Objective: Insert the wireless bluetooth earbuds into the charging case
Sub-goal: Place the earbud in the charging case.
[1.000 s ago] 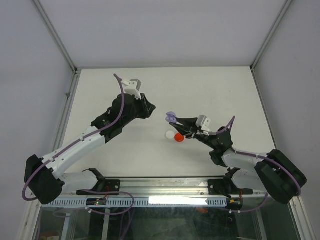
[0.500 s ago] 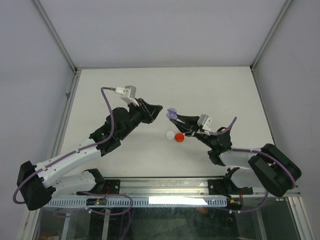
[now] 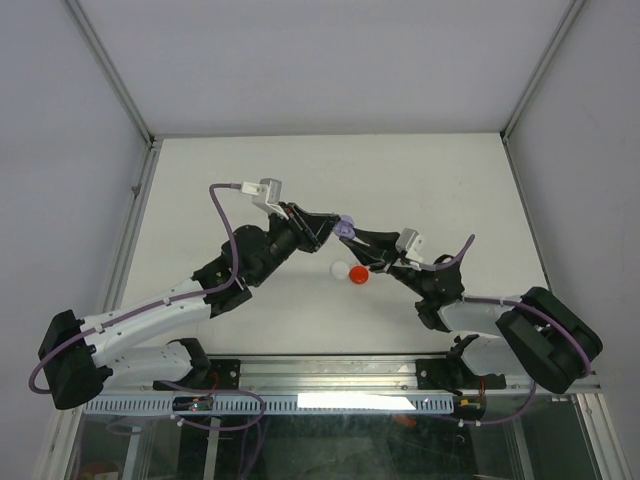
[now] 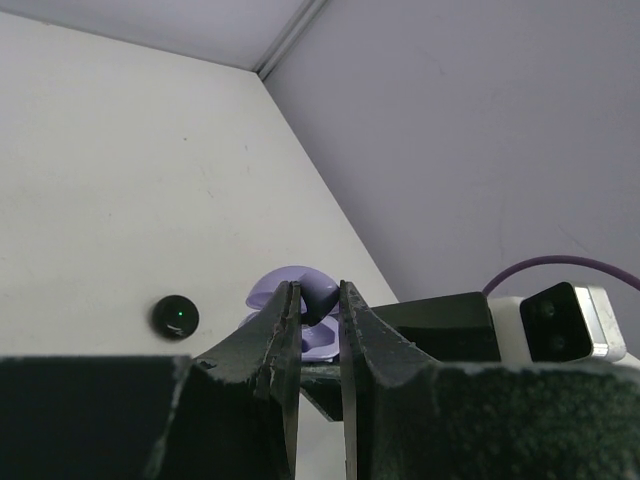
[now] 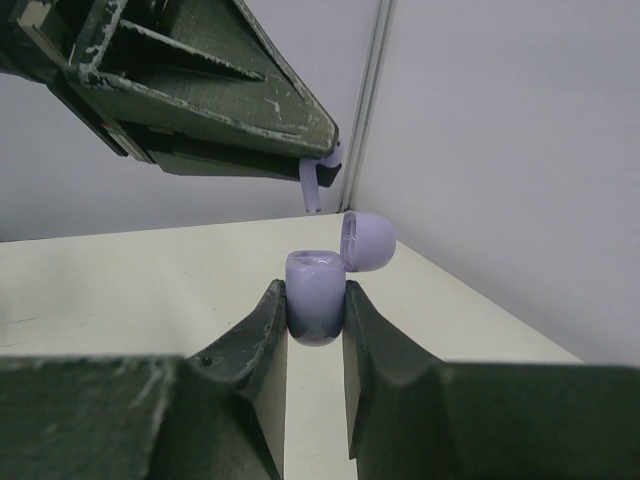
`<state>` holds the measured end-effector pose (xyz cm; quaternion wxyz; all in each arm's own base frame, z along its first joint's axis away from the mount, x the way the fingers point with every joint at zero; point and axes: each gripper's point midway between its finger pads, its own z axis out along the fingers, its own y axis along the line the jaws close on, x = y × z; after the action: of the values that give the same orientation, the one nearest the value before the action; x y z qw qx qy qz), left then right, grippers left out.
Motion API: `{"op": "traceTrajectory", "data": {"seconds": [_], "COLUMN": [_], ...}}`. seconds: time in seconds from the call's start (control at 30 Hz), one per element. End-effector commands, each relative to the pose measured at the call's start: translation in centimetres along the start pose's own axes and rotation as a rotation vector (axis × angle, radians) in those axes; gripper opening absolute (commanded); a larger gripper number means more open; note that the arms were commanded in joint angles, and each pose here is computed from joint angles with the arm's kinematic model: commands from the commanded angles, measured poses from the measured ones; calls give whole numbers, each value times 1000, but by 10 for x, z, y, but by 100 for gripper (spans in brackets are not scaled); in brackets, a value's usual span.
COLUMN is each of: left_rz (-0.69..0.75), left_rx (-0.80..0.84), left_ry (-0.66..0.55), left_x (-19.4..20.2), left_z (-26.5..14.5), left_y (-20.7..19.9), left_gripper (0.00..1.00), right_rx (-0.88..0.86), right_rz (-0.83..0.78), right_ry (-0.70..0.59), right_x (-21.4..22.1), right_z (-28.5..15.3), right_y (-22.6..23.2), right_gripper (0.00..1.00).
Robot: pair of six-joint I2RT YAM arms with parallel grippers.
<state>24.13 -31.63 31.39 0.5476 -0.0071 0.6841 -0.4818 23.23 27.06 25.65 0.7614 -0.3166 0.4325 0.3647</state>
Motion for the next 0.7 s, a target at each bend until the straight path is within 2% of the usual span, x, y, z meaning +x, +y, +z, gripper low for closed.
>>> {"op": "traceTrajectory", "data": {"seconds": [0.0, 0.67], "left_rz": [-31, -13], "left_rx": [23, 9], "left_ry": [-64, -11], "left_x": [-11, 12], "left_z": [5, 8], "left_y": [-12, -12], "left_gripper": [17, 17], "right_rx": [21, 34], "right_rz": [-49, -60], "right_ry": [-175, -211], "right_x": [-50, -64], "right_z": [12, 9], "right_y": [-7, -8], "right_gripper": [0, 0]}}
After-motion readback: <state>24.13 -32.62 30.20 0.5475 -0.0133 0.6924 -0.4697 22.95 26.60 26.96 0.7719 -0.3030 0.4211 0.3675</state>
